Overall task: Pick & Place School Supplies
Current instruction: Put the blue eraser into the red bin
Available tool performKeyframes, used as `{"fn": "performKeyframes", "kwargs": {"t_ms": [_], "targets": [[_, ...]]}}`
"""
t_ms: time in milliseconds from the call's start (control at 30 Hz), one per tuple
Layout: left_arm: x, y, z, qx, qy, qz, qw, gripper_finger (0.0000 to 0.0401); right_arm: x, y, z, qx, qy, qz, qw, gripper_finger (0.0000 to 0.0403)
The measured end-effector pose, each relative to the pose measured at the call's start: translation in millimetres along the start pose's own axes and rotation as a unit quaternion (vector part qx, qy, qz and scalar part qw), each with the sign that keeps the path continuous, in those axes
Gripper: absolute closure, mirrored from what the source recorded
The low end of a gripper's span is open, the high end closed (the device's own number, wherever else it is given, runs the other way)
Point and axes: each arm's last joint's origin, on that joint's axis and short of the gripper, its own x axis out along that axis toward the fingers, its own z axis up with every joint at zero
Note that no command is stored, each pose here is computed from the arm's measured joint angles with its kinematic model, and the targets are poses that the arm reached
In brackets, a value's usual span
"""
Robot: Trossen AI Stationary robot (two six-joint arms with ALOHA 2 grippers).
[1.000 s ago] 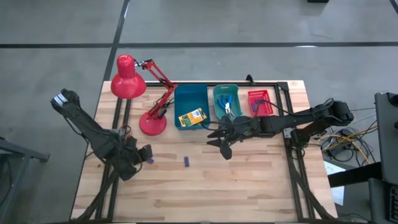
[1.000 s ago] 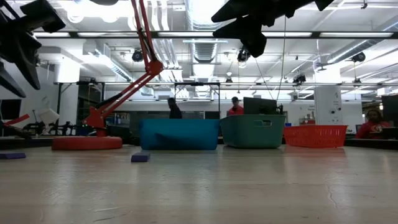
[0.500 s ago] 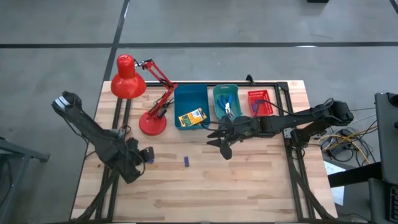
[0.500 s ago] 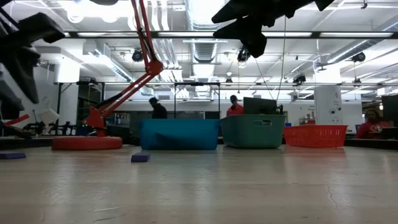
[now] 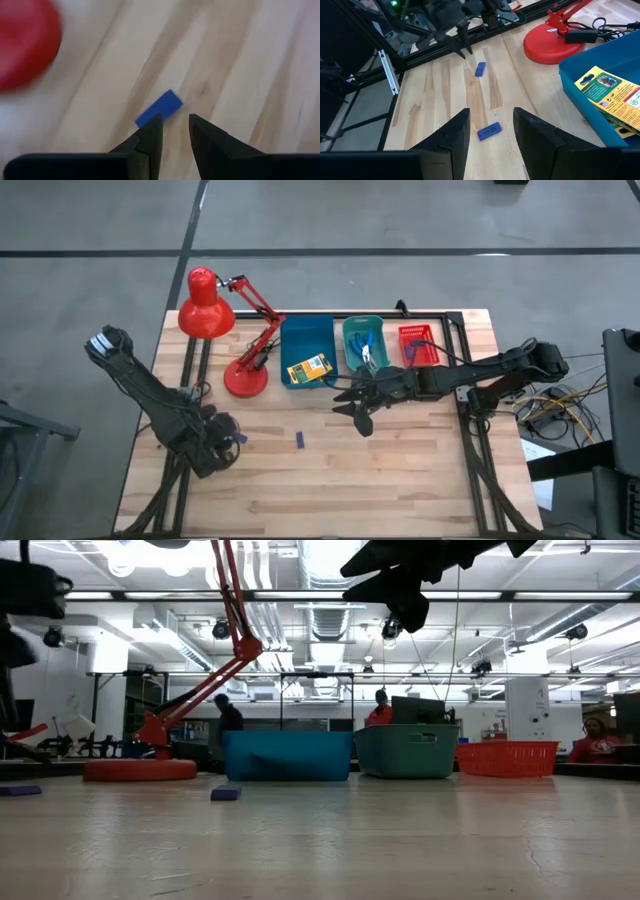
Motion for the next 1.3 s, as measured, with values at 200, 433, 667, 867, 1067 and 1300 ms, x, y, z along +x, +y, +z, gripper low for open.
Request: {"fn": "performKeyframes", "kwargs": {"t_ms": [200,433,667,867,1067,1300], "targets": [[0.0,-6.5,2.0,0.098,-0.014,-0.03,0.995,0.0302,0.0,0.0,0.0,0.0,0.0,0.0,1.0,0.0257],[-0.1,-11.6,2.9,0.172,0.006,-0.068,0.983,0.0302,0.0,0.0,0.0,0.0,0.0,0.0,1.0,0.0257],[2.5,-4.6,0.9,0.211,0.115,-0.089,0.967,0.0302,0.0,0.0,0.0,0.0,0.0,0.0,1.0,0.0257],[5.0,-4.5,10.5,0.253,0.025,-0.05,0.966,0.0302,0.0,-0.1,0.1,0.0,0.0,0.0,1.0,0.0257],[5.1,-3.0,11.9,0.253,0.002,-0.028,0.967,0.0302,-0.1,0.0,0.1,0.0,0.0,0.0,1.0,0.0257],[5.6,-2.3,11.2,0.281,0.004,-0.026,0.959,0.0302,-0.1,0.0,0.2,0.0,-0.001,0.0,1.0,0.0257]]}}
